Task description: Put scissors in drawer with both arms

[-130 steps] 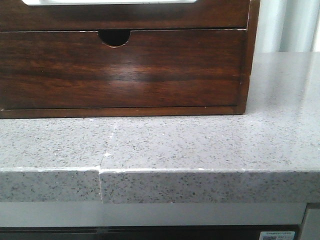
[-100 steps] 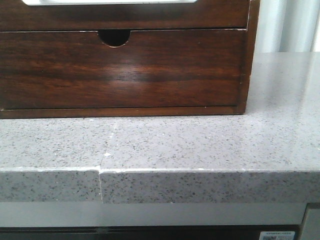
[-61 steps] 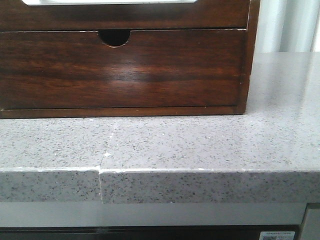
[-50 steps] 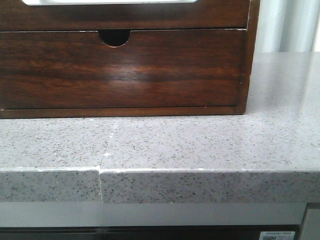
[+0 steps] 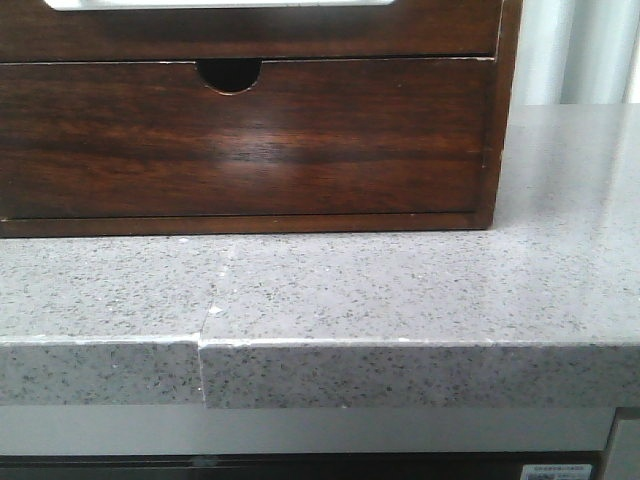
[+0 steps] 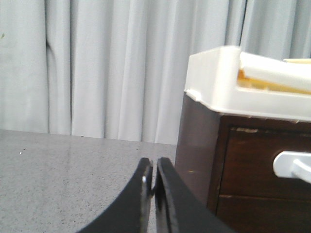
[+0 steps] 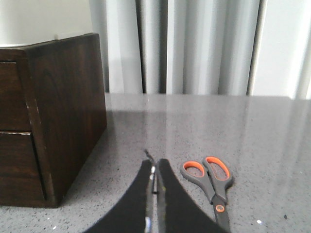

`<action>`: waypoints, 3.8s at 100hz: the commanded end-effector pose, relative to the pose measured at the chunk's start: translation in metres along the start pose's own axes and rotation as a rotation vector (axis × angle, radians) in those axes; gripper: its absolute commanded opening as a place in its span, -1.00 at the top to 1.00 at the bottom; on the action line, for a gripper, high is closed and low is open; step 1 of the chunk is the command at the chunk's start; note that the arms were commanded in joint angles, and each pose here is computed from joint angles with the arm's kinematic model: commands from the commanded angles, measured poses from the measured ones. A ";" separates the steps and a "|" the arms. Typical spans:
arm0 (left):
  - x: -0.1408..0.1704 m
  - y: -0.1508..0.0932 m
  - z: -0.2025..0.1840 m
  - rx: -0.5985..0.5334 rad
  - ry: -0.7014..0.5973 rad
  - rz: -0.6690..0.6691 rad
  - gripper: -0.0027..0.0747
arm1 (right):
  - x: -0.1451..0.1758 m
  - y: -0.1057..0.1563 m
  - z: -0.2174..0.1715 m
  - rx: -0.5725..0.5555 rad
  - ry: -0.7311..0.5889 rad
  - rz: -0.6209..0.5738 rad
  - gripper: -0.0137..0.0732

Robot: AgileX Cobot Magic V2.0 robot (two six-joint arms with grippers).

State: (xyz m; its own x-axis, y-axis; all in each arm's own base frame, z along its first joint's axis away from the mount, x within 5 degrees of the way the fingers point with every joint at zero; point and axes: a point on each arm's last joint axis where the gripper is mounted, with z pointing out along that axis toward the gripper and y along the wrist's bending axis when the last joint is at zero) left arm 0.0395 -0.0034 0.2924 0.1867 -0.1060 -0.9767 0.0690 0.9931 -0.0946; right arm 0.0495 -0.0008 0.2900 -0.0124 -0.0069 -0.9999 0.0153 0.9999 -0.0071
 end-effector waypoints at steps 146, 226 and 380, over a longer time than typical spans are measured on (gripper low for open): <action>-0.057 -0.008 0.063 0.014 0.276 0.014 -0.74 | -0.062 -0.002 0.057 0.015 0.212 -0.036 -0.59; -0.036 -0.031 0.078 0.161 0.429 -0.797 -0.39 | -0.063 -0.002 0.057 0.014 0.203 -0.034 -0.58; 0.014 -0.084 0.198 0.729 0.782 -1.062 0.14 | -0.063 -0.002 0.057 0.014 0.202 -0.033 -0.58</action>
State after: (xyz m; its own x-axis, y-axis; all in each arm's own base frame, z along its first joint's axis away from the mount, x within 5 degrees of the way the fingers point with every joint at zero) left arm 0.2325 -0.0960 0.3049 -0.8112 -0.4409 -0.3842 0.2751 0.2920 -0.9160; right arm 0.1045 -0.0027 0.3357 -0.3091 -0.0237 -0.9507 0.0182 0.9994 -0.0308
